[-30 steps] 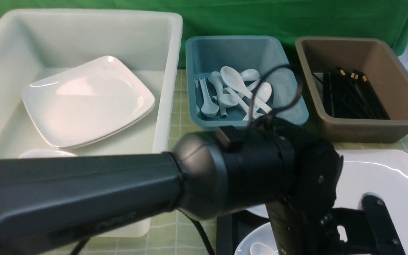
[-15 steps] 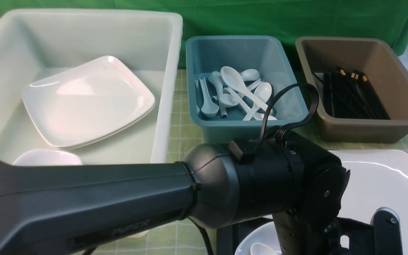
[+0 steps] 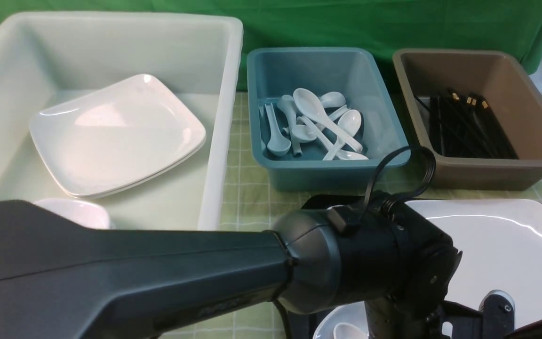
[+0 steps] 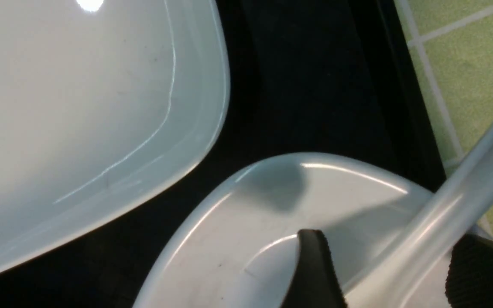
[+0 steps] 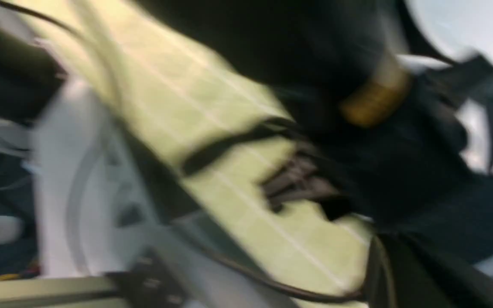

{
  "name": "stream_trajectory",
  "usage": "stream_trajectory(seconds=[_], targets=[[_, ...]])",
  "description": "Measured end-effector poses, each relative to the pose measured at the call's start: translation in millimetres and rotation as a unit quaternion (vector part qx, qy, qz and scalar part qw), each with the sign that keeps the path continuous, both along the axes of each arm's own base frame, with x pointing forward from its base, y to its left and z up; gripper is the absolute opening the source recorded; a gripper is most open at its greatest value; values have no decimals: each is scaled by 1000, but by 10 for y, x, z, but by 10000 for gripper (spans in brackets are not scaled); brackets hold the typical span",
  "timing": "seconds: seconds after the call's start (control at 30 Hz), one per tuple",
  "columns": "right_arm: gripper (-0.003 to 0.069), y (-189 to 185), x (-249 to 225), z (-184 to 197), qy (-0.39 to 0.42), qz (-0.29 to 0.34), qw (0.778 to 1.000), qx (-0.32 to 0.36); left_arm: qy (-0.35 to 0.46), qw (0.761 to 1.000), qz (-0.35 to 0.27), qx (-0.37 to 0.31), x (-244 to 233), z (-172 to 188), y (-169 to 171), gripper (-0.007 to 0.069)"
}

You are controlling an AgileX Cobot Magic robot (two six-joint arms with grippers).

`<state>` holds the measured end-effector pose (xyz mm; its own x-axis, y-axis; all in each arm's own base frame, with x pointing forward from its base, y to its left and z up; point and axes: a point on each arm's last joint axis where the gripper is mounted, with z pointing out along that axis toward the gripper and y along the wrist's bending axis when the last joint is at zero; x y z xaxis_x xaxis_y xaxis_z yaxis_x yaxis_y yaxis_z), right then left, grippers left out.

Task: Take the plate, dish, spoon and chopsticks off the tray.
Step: Use the left arm to grab a soup spoon from the plate, then use the left arm to put the soup spoon into the small storage box in the middle

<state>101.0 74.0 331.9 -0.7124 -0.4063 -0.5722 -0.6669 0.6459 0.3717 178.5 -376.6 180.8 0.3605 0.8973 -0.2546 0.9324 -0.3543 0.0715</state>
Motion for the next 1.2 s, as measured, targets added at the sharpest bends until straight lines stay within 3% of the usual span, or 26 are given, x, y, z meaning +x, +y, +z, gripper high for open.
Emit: stream_trajectory(seconds=[0.17, 0.27, 0.37, 0.43, 0.53, 0.7, 0.87, 1.0, 1.2], targets=[[31, 90, -33, 67, -15, 39, 998, 49, 1, 1000, -1, 9, 8, -70, -5, 383], [31, 98, -35, 74, -18, 44, 997, 54, 4, 1000, -2, 13, 6, -88, -2, 312], [31, 100, -34, 78, -21, 46, 997, 55, 6, 1000, 7, 15, 6, -93, -2, 161], [31, 100, -33, 78, -21, 46, 997, 55, 7, 1000, 17, 12, 9, -84, -5, 145], [31, 100, -27, 82, -25, 43, 997, 56, 14, 998, 67, 4, 49, -51, 0, 38], [31, 101, -9, 203, -51, 39, 996, 60, 21, 984, 177, -3, 307, 70, 63, 25], [31, 98, 48, 357, -99, 16, 992, 71, 83, 950, 299, -42, 758, 380, 216, 25], [31, 95, 79, 380, -114, 4, 991, 75, 110, 926, 347, -99, 1080, 760, 316, 25], [31, 81, 110, 384, -131, -5, 989, 68, 83, 897, 389, -195, 1500, 1258, 505, 25]])
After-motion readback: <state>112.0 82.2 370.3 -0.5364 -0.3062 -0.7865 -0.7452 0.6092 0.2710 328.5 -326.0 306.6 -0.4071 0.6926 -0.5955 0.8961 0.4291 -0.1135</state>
